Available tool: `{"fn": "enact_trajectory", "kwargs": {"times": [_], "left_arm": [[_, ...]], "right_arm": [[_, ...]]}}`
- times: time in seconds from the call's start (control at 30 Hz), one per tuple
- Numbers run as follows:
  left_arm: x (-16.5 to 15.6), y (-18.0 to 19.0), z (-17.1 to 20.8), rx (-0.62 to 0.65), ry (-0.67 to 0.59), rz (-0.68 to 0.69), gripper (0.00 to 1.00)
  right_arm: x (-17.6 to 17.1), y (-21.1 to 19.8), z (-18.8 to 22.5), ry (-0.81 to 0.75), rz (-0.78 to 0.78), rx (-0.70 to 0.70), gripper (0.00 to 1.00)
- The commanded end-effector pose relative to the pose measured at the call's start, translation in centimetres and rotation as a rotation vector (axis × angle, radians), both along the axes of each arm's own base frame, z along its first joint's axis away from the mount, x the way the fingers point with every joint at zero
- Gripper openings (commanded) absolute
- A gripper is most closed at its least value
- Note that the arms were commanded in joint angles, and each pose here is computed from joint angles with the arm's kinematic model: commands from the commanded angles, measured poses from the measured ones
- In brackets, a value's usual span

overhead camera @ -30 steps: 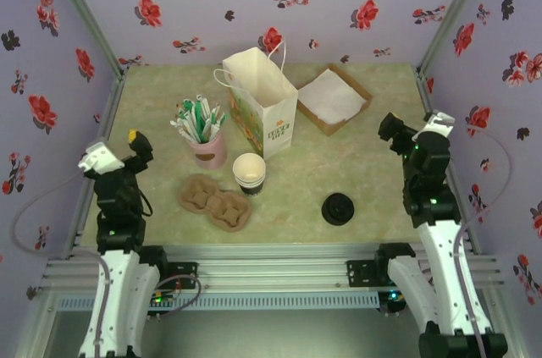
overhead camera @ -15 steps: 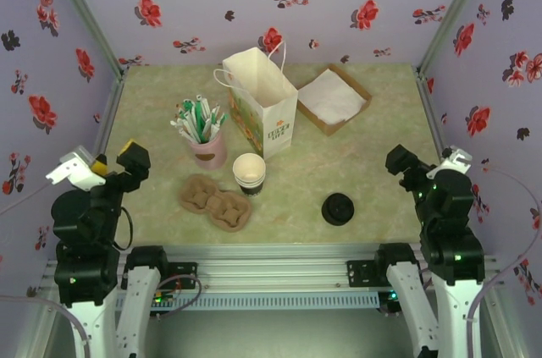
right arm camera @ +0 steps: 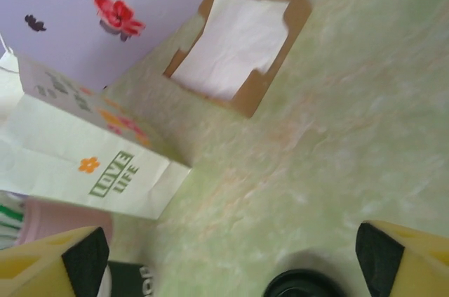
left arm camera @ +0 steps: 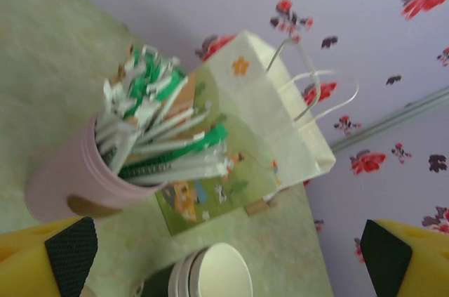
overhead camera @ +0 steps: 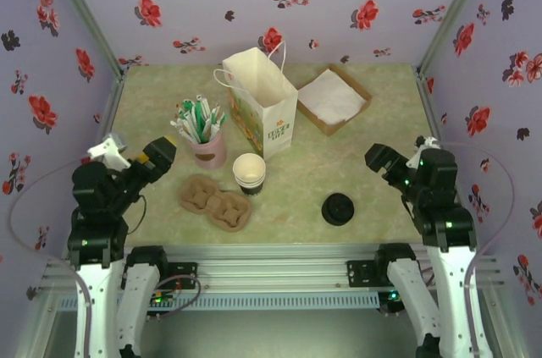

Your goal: Pack the takeout coffee

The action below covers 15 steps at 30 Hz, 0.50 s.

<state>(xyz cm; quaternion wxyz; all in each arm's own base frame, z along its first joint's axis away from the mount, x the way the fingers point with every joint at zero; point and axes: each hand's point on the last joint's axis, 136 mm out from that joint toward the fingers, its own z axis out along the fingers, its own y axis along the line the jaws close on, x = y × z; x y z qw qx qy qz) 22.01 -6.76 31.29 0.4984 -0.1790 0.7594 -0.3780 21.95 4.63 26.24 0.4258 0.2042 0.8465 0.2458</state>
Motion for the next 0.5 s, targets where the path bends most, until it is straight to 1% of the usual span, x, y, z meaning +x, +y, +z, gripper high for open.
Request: {"fn": "enact_trajectory", "kwargs": {"times": [0.0,0.2,0.33,0.37,0.4,0.47], "left_arm": [[-0.5,-2.2,0.4,-0.085,-0.005,-0.113,0.99],[-0.3,-5.6,-2.2,-0.096,0.102,-0.249,0.99],[-0.6,-8.6,-4.5,-0.071,0.177,-0.350,0.99],[-0.7,-9.3,-5.0,-0.062,0.192,-0.373,0.99],[-0.8,-10.0,-5.7,-0.046,0.210,-0.393,0.99],[-1.0,-10.5,-7.0,-0.005,0.244,-0.405,0.99]], "right_arm": [[0.7,2.6,0.1,0.015,0.113,0.097,0.87],[1.7,4.5,-0.3,0.059,0.184,0.070,0.78],[2.4,7.0,-1.2,0.112,0.251,-0.008,0.73],[2.7,7.8,-1.5,0.125,0.274,-0.033,0.70],[2.8,8.7,-1.6,0.137,0.296,-0.056,0.70],[3.0,10.4,-1.9,0.152,0.340,-0.111,0.69]]}}
